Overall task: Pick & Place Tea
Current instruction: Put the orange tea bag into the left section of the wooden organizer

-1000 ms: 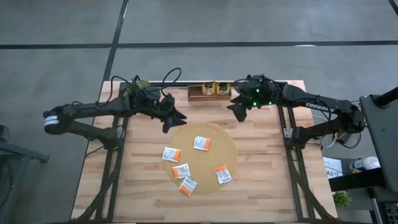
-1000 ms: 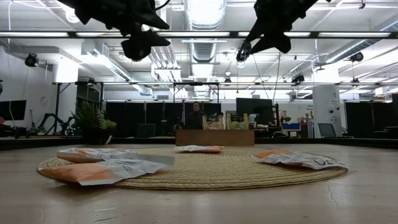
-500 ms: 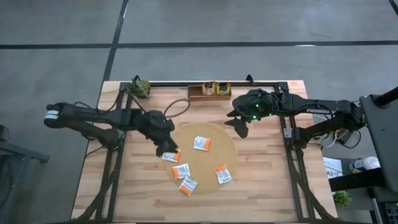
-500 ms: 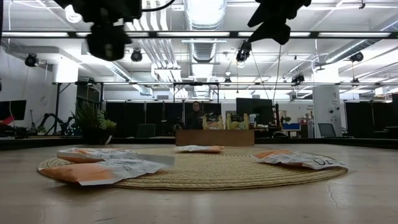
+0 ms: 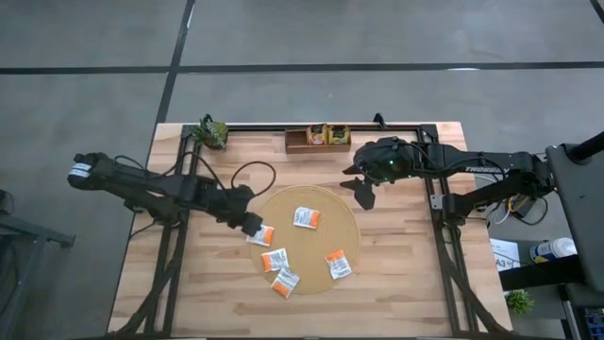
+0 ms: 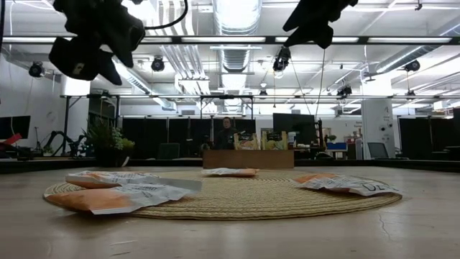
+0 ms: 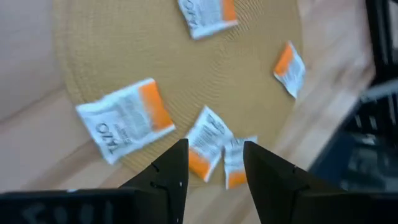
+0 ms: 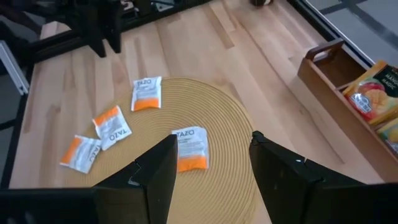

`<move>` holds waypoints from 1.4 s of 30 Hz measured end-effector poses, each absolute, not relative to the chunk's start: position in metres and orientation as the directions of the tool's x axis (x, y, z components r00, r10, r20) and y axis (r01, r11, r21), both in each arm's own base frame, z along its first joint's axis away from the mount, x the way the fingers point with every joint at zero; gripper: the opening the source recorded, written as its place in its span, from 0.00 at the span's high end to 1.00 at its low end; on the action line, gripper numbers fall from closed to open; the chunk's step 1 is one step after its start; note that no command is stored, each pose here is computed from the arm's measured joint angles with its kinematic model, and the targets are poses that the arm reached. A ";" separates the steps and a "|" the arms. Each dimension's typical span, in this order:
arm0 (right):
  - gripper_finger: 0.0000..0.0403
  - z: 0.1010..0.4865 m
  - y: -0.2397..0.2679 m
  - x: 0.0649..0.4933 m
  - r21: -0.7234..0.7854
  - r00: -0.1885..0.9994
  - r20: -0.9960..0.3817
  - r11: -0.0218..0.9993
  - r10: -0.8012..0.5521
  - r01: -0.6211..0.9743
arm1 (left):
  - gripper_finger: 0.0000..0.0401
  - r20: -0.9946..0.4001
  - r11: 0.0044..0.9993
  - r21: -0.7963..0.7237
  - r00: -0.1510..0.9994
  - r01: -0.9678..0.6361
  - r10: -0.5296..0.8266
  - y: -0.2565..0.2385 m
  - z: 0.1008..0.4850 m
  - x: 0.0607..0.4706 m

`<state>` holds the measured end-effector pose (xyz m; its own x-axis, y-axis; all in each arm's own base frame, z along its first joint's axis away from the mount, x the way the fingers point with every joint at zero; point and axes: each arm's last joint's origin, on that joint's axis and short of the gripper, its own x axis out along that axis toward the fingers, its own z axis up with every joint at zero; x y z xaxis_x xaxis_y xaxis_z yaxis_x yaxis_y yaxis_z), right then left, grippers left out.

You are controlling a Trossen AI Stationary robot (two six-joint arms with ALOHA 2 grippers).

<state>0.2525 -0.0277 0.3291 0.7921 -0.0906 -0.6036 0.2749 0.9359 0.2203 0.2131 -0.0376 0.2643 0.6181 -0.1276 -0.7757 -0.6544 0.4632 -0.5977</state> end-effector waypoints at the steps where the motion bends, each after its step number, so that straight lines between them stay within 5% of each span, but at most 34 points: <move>1: 0.51 0.329 -0.028 0.253 0.227 0.794 -0.601 0.933 -0.091 0.278 | 0.64 -0.783 0.458 -0.588 0.611 -0.667 -0.115 -0.037 0.263 0.213; 21: 0.51 0.330 -0.028 0.253 0.267 0.798 -0.595 0.915 -0.091 0.304 | 0.67 -0.974 0.469 -0.228 0.208 -0.853 -0.094 -0.045 0.204 0.240; 31: 0.51 0.330 -0.028 0.253 0.280 0.798 -0.596 0.907 -0.091 0.313 | 0.67 -0.990 0.475 -0.143 0.127 -0.869 -0.065 -0.047 0.182 0.254; 42: 0.51 0.330 -0.028 0.253 0.278 0.798 -0.596 0.909 -0.091 0.311 | 0.67 -0.986 0.448 -0.135 0.163 -0.884 0.024 -0.045 0.179 0.257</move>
<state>0.2530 -0.0279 0.3298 0.7979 -0.0912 -0.5959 0.3113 0.9089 0.2777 0.2572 -0.0447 0.1791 0.1628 0.0237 -0.9864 -0.8836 0.4484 -0.1351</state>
